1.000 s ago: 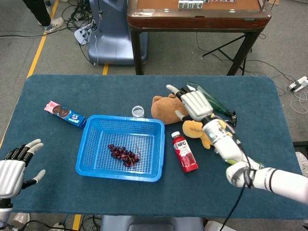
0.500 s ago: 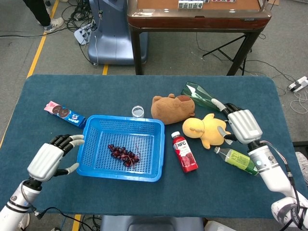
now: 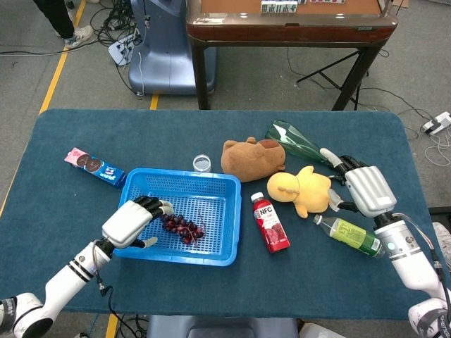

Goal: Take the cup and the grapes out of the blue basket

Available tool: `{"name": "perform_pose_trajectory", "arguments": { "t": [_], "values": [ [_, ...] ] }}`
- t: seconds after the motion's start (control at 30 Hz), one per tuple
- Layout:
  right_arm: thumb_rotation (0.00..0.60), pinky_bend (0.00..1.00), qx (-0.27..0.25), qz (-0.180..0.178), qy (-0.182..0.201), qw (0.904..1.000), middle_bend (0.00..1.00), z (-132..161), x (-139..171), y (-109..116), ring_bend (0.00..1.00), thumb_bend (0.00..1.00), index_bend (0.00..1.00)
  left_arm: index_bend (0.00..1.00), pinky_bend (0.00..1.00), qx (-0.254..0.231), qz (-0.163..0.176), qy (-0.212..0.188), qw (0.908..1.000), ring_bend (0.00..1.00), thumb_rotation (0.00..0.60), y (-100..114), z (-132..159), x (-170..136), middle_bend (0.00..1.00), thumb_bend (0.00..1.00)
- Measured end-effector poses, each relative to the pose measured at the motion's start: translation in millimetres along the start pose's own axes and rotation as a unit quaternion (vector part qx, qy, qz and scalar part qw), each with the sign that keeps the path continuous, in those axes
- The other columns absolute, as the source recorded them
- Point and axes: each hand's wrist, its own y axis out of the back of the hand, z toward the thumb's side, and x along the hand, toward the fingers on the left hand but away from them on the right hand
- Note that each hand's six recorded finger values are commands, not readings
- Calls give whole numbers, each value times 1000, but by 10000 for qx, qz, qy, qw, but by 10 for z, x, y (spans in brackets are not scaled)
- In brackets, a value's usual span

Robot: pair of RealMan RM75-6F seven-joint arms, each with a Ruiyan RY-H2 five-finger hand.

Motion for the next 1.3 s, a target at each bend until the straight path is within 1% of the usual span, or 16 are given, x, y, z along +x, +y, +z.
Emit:
{"name": "perform_pose_trajectory", "arguments": {
  "t": [0.27, 0.47, 0.67, 0.8, 0.93, 1.1, 1.3],
  "values": [
    [600, 385, -52, -17, -56, 10000, 251, -61, 23, 20, 204, 362, 77, 305, 238, 411, -346, 72, 9985, 222, 600, -214, 8, 322, 252, 243],
    [600, 385, -101, -16, -108, 9999, 251, -108, 36, 27, 204, 362, 77, 308, 238, 485, -582, 97, 9971, 219, 600, -362, 66, 512, 252, 243],
    [600, 385, -128, -28, -126, 9998, 251, -138, 45, 33, 204, 362, 77, 317, 238, 755, -749, -34, 9943, 213, 600, -520, 173, 569, 252, 243],
    [600, 385, -153, -20, -141, 9998, 251, -154, 52, 27, 204, 361, 77, 317, 238, 906, -821, -51, 9925, 212, 600, -610, 205, 598, 252, 243],
    [600, 385, -182, -21, -167, 9997, 251, -177, 56, 24, 204, 362, 77, 325, 238, 1038, -816, -6, 9912, 212, 600, -683, 209, 630, 252, 243],
    [600, 385, -213, -46, -172, 9996, 251, -191, 63, 34, 204, 362, 77, 361, 238, 1122, -825, 62, 9902, 212, 600, -745, 195, 649, 251, 243],
    [600, 385, -237, -41, -201, 9995, 251, -213, 76, 28, 204, 361, 77, 356, 238, 1159, -928, 126, 9888, 212, 600, -801, 181, 677, 242, 243]
  ]
}}
